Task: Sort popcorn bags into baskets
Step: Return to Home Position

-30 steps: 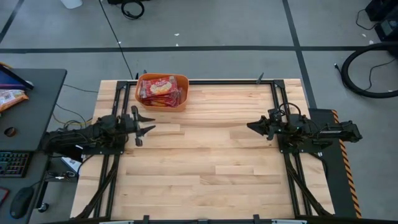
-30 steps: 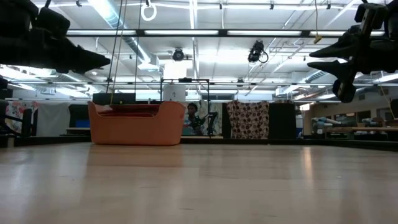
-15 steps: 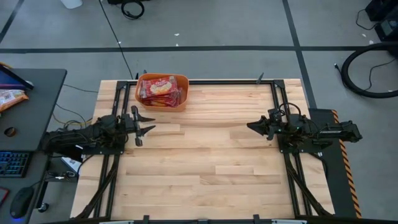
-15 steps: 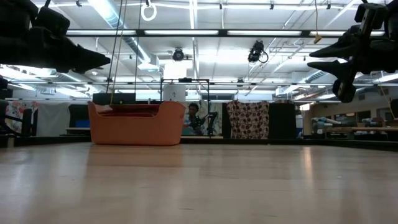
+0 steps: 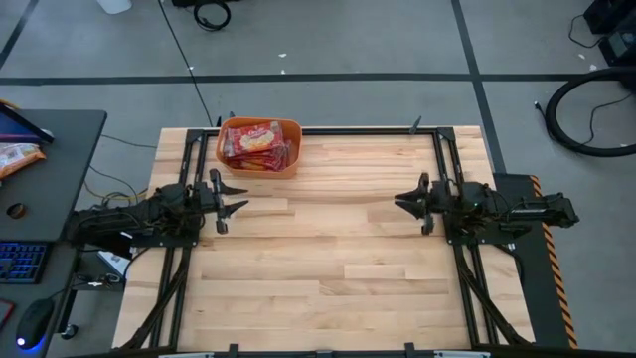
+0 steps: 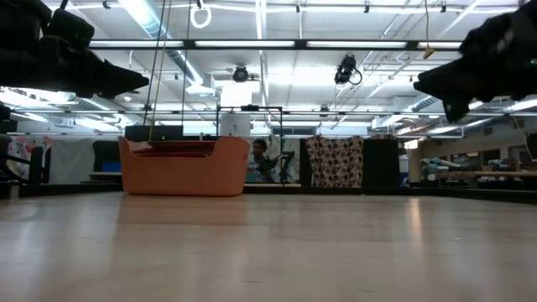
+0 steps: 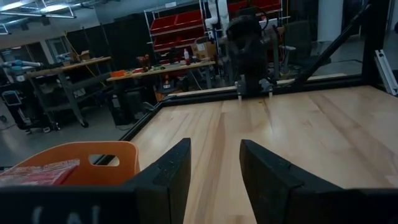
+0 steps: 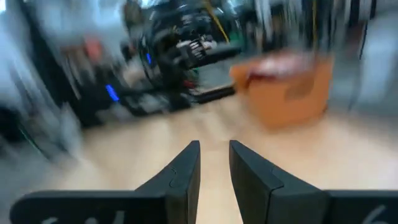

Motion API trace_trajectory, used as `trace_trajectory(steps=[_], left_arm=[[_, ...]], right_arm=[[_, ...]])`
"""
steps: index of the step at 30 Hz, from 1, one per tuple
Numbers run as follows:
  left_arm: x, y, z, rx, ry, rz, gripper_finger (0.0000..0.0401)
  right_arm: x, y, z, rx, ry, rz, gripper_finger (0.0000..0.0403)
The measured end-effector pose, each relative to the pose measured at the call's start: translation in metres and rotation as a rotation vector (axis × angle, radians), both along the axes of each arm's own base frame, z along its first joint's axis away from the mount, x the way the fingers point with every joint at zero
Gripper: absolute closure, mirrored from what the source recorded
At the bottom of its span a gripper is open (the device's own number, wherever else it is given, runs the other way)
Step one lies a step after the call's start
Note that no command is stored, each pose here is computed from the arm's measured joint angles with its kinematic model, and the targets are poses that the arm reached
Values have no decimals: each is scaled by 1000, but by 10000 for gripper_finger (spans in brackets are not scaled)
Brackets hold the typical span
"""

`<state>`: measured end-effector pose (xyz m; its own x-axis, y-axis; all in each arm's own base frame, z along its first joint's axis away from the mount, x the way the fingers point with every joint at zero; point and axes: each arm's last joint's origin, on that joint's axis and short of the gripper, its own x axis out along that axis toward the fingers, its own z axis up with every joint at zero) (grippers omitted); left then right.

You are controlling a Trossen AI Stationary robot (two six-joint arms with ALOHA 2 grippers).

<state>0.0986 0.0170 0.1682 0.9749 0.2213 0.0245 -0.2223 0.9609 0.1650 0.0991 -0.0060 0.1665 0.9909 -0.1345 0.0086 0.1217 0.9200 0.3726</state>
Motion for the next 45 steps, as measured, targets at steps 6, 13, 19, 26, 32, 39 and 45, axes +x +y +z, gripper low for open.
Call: trace_trajectory(steps=[6,13,19,26,32,39,45], left_arm=[[0,0,0,0,0,0,259],[0,0,0,0,0,0,259],[0,0,0,0,0,0,259],[0,0,0,0,0,0,259],[0,0,0,0,0,0,259],[0,0,0,0,0,0,259],[0,0,0,0,0,0,259]], right_arm=[[0,0,0,-805,109,-6,313],[0,0,0,-907,122,-7,313],[0,0,0,-907,123,-7,313],[0,0,0,-907,123,-7,313],[0,0,0,-907,122,-6,313],[0,0,0,-907,122,-6,313],[0,0,0,-907,122,-6,313]])
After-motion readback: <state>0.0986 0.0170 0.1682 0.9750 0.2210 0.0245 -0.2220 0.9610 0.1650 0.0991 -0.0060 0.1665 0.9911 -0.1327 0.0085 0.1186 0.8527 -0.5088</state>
